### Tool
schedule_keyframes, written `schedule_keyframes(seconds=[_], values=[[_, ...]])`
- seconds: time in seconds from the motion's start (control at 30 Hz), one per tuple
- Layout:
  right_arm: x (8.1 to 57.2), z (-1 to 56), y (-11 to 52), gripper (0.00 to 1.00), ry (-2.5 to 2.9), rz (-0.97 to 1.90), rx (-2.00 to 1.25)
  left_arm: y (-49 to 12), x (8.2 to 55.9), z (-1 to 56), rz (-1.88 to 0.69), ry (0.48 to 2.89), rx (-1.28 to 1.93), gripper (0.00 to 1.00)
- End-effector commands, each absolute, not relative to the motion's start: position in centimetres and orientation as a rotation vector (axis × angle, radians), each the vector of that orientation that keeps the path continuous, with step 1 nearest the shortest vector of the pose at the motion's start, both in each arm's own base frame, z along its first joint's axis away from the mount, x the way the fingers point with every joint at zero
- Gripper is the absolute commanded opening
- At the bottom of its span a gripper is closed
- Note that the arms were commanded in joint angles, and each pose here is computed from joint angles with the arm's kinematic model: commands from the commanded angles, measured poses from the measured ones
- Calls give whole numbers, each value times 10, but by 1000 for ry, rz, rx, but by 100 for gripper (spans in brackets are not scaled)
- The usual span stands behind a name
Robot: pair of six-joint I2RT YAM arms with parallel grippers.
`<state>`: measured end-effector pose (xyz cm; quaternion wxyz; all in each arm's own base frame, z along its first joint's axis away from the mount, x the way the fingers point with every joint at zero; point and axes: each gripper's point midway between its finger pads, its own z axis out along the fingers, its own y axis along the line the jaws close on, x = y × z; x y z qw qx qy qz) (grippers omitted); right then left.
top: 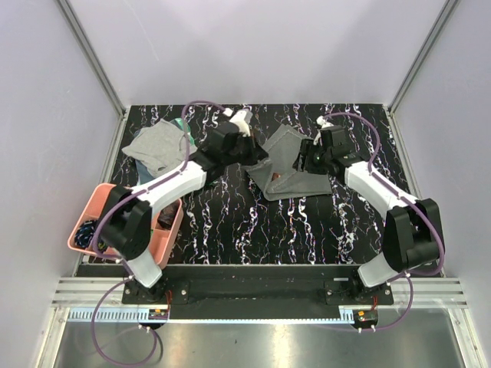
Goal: Fold the napkin, place the utensils inside, and roll it up
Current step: Fold the napkin
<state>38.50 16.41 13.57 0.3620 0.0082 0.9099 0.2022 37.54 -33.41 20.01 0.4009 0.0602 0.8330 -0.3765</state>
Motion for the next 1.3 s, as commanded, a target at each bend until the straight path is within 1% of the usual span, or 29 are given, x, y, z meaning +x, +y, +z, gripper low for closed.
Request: schedule_keyframes(seconds=[0.0,0.17,0.4,0.67,0.7,0.73,0.77,0.8,0.83,0.9,0.93,1.0,1.03,1.13,1.17,1.23,1.27], values=[[373,136,156,61,2346,499,42,-373,374,225,-1023,2016,294,0],[363,134,155,63,2344,513,18,-412,373,219,-1079,2019,378,0],[347,125,136,64,2345,439,105,-454,376,184,-1134,2067,453,0],[332,101,128,66,2400,426,165,-481,373,150,-1213,2103,509,1],[332,101,127,67,2400,429,168,-483,372,144,-1225,2114,509,21],[333,102,128,67,2395,443,167,-485,372,145,-1234,2113,514,30],[335,103,126,67,2391,449,174,-485,375,150,-1230,2102,509,35],[338,105,126,67,2379,459,170,-484,376,154,-1222,2094,511,49],[339,108,127,67,2371,475,168,-481,381,160,-1201,2082,496,59],[346,113,125,68,2351,485,164,-475,389,182,-1182,2041,473,75],[348,115,124,68,2346,495,163,-465,401,189,-1151,2033,433,80],[355,118,125,68,2329,512,140,-453,411,210,-1149,2005,390,85],[355,119,128,68,2329,532,127,-439,423,216,-1138,1997,351,87],[366,117,135,68,2332,584,91,-407,439,241,-1116,1956,295,91],[369,109,136,68,2354,589,99,-396,436,253,-1102,1937,292,91],[378,112,141,68,2342,615,94,-372,441,258,-1038,1940,283,92],[381,103,141,68,2365,610,112,-362,436,271,-1023,1917,278,92]])
